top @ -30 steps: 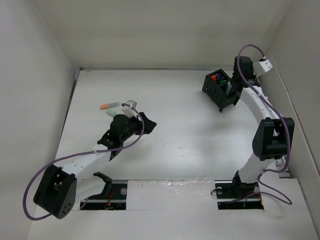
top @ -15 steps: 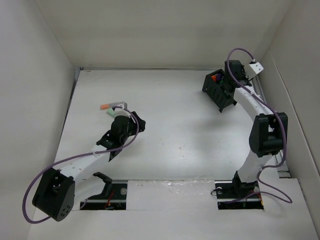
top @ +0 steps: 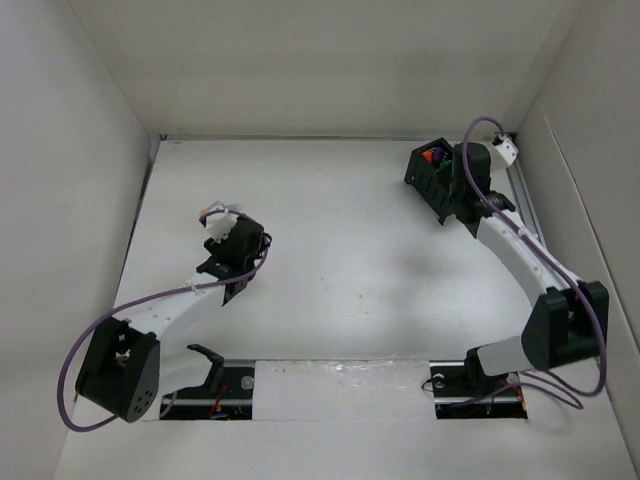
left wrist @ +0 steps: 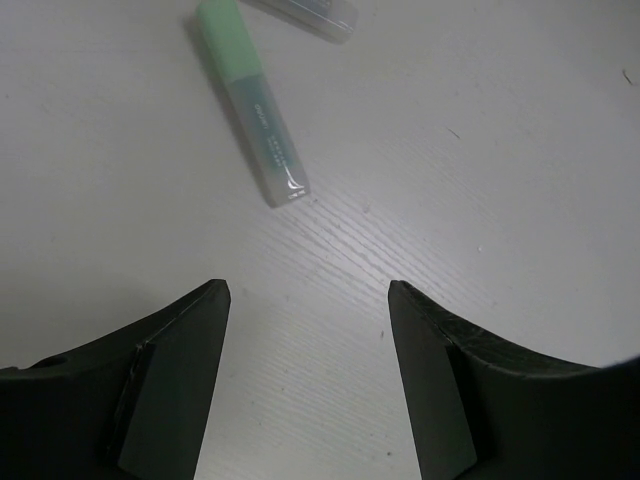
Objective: Sort the stationery into containers
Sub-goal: Place the pen in the storage box, then pick up the pen from the center of the board.
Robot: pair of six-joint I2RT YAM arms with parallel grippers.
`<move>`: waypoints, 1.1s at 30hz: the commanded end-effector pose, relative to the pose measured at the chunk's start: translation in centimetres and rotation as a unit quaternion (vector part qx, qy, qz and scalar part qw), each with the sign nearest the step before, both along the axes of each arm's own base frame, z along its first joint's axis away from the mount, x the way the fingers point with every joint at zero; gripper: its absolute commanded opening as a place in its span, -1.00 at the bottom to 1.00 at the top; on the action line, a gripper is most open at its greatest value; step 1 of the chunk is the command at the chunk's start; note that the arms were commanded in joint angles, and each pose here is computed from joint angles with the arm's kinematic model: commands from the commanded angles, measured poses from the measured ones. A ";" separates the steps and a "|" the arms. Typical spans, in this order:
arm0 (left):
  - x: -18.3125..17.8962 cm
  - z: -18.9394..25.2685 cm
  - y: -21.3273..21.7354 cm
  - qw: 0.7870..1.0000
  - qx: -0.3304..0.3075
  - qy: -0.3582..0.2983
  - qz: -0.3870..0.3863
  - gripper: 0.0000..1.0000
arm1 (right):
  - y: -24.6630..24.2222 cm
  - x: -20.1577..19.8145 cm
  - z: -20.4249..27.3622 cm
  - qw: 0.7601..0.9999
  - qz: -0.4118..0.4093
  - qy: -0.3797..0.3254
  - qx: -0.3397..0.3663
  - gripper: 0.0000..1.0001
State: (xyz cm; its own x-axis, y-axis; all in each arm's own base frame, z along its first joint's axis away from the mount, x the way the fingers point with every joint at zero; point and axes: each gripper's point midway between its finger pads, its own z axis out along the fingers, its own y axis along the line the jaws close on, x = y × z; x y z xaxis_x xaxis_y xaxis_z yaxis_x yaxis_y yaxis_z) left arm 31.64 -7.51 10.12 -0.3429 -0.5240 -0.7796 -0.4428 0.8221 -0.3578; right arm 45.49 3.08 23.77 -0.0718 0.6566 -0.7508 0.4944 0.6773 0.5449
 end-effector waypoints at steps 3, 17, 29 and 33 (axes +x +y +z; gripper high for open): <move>1.6 0.4 2.0 0.997 0.021 0.001 0.078 0.23 | 10.5 -2.7 3.4 0.968 0.218 -0.089 0.089 -1.00; 7.1 -3.7 4.9 0.984 0.024 0.090 0.154 0.10 | 15.8 -3.2 -2.2 0.926 0.358 -0.010 0.122 -0.13; 8.8 -5.9 5.1 0.981 0.010 0.124 0.150 -0.03 | 16.3 -2.9 -3.0 0.917 0.378 0.003 0.129 -0.06; 8.9 -6.1 4.9 0.981 0.012 0.132 0.144 -0.10 | 16.3 -2.9 -3.0 0.917 0.378 0.003 0.129 -0.03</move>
State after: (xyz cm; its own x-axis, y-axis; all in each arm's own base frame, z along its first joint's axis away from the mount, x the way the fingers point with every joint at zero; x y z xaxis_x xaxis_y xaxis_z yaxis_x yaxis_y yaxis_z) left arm 39.99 -2.33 3.29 -0.3726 -0.6089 -0.7004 -0.7366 0.6530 -0.1758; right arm 41.34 19.06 17.71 -0.6263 0.5688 -0.5331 0.0193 0.6950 0.7188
